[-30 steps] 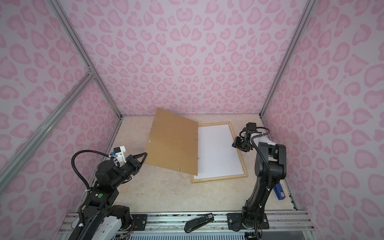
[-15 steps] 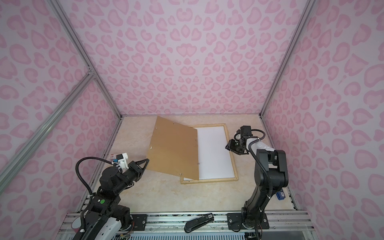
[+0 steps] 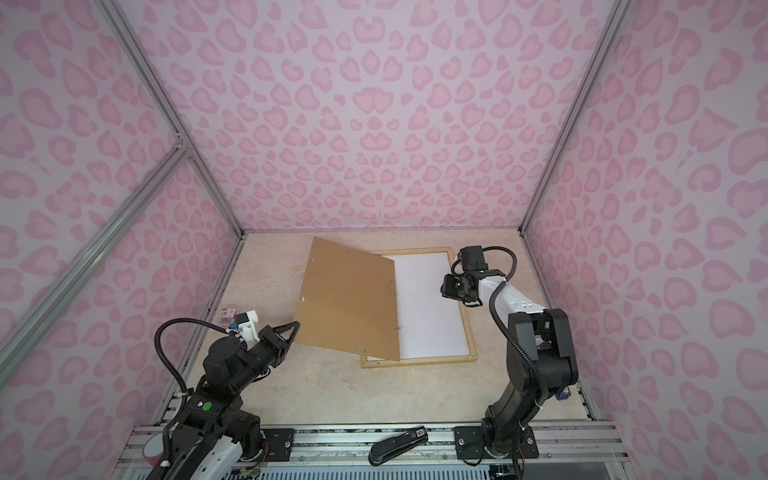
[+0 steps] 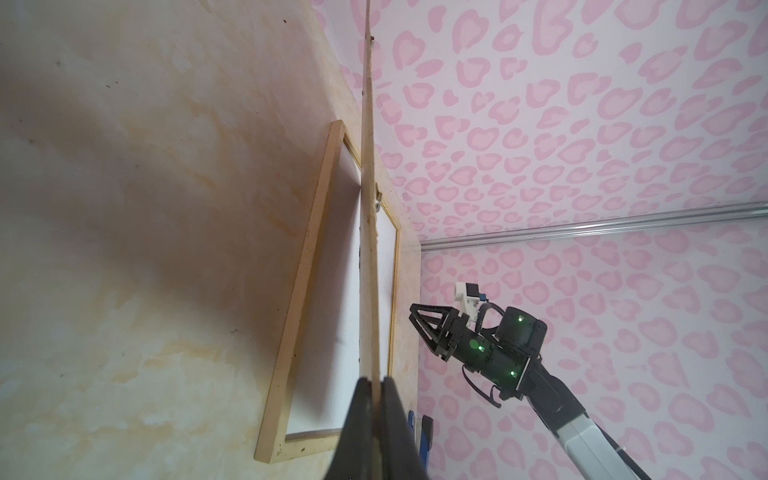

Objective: Put the photo into the frame

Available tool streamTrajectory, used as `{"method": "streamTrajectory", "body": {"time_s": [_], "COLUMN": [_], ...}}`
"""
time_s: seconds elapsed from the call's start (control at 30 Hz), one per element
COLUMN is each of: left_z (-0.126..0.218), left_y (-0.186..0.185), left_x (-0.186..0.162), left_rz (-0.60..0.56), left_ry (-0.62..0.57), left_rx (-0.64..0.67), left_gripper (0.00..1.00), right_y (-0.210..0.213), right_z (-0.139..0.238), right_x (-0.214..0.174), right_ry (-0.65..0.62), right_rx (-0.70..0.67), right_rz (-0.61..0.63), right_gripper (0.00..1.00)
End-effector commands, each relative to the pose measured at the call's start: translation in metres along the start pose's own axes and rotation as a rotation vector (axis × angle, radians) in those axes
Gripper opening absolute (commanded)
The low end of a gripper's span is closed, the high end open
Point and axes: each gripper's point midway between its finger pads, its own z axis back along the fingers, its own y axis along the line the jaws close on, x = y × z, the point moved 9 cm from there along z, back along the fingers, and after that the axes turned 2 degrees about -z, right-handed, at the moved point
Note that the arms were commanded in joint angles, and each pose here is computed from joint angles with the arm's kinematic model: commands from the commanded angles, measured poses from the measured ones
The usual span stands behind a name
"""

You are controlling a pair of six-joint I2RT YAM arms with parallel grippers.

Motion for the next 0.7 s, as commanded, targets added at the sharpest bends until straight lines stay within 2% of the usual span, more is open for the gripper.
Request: {"method": "streamTrajectory", "body": {"time_s": [0.0,0.27,0.47,0.67], "left_z": [0.003,-0.001,-0.005,-0.014], "left_y": [-0.027,-0.033,-0.044,-0.048], "left_x": [0.009,0.012,0.016,0.015], "left_rz": [-0.029,-0.015,-0.025,-0.028], "left_ry": [-0.052,-0.072,-0.089,-0.071], "left_rx": [-0.146,-0.186,-0.234,-0.242], "left_gripper": [0.04,0.04,0.04,0.04], "right_y": [0.020,0.078,0.089,0.096], "right_z": [-0.004,-0.027,-0.037,-0.031], "right_x": [-0.006,-0.033,-0.051,-0.068], "right_ry": [0.023,0.104,0.158,0.201], "right_rx": [-0.005,0.035,0.048,0.082], "right_rz": [0.067,0.206,0.239,0.288], "right_gripper": [0.46,0.42,0.40,0.39]}}
